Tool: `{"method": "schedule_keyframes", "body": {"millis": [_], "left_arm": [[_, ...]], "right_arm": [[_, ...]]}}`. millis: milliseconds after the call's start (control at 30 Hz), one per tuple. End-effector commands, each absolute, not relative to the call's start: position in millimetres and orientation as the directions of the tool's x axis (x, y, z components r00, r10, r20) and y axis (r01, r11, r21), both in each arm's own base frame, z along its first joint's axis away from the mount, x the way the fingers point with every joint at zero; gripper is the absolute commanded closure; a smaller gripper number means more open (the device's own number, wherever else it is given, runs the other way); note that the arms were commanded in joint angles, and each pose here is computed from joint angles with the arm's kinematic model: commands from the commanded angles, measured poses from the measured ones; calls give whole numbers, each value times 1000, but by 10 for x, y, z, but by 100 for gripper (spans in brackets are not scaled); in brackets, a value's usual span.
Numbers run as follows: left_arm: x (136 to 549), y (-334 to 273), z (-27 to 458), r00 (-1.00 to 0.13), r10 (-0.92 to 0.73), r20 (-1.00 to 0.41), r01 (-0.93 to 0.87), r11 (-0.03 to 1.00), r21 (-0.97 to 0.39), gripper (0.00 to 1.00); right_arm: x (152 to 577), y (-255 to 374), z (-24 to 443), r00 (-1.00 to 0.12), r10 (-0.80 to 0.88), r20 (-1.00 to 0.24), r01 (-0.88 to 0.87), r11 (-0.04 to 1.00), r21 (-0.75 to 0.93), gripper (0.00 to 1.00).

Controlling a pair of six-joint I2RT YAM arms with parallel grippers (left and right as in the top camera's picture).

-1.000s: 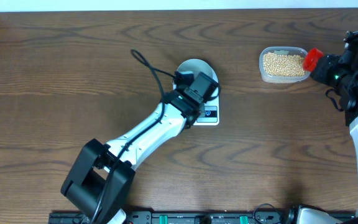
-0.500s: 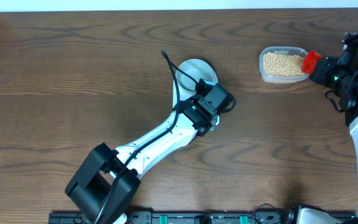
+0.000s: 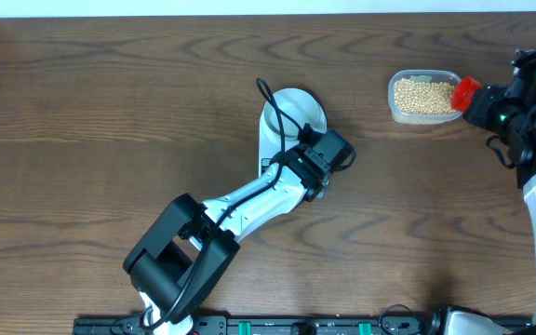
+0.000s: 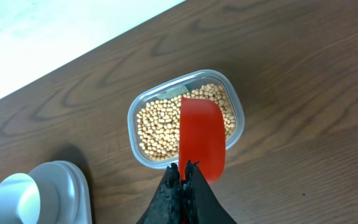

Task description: Scoop item into bowl and weigh 50g on scale

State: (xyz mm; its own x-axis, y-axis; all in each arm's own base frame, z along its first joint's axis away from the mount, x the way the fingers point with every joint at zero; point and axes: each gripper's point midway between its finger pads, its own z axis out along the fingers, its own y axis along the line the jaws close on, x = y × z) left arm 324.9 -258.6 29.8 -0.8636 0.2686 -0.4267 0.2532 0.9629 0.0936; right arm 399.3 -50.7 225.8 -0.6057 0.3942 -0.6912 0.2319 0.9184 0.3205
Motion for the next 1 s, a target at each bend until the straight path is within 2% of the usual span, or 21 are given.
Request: {"method": "schedule_keyframes", "body": {"millis": [0,667,967], "left_arm": [[3257,-2581,283,-863,263,-432,247,965,94,93],[3296,-2617,128,-864,264,-429,246,964,98,93],[3349,-2582,152,-869,194,-456,172,981,89,93]], "right_arm": [[4036,-484,2352,-599,374,-708,205,926,316,99],[4012,-478,2324,-614,355,-705,196,934,300,99],[4014,-479,2325,-614,352,-707,193,935,297,99]]}}
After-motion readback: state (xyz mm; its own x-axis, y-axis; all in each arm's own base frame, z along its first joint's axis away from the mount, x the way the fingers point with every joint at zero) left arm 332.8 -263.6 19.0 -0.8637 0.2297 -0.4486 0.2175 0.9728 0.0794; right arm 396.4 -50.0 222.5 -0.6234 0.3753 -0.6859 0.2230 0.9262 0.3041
